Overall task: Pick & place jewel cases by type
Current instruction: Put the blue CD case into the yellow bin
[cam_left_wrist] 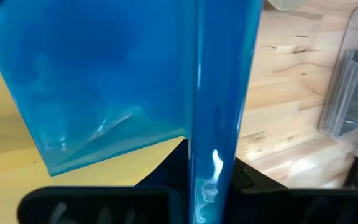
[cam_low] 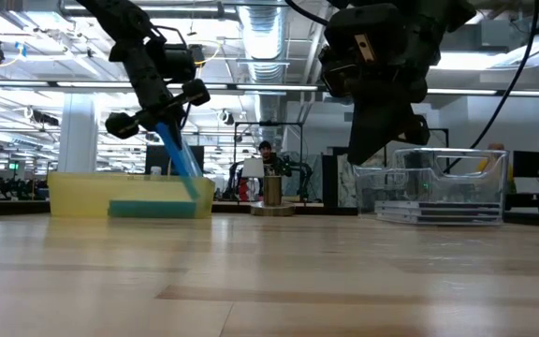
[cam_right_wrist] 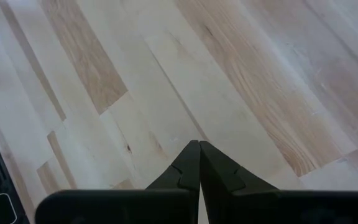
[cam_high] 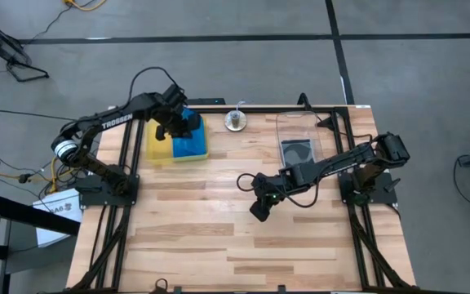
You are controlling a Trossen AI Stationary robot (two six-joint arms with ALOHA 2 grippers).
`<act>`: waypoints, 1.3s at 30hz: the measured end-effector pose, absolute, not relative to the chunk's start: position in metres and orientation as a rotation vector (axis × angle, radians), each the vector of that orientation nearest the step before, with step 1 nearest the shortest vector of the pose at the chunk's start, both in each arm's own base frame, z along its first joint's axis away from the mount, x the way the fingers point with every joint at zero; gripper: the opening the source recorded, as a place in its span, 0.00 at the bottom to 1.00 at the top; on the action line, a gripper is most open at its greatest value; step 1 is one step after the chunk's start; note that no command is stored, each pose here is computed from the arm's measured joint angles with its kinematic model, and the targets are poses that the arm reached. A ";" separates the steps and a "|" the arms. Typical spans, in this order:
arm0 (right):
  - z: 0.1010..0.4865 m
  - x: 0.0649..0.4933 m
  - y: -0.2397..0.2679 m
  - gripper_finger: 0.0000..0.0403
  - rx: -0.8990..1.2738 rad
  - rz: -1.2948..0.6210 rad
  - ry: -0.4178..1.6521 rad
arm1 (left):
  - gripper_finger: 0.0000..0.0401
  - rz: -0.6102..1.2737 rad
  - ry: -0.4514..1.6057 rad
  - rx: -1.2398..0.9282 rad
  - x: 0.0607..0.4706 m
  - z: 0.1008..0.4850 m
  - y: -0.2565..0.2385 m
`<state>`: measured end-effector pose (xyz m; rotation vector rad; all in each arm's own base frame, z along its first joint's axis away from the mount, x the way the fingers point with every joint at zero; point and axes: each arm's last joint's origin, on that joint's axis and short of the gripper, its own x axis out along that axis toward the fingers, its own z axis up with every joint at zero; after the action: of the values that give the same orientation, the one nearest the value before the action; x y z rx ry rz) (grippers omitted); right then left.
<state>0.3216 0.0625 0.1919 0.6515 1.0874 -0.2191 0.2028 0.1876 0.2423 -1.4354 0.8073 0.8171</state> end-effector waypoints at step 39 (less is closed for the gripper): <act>0.192 0.322 0.063 0.00 0.651 -0.218 1.087 | 0.64 0.999 1.081 -1.184 0.194 0.235 0.169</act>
<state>0.3217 0.0628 0.1920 0.6513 1.0873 -0.2184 0.1935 0.1687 0.2349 -1.1836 1.0810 0.9988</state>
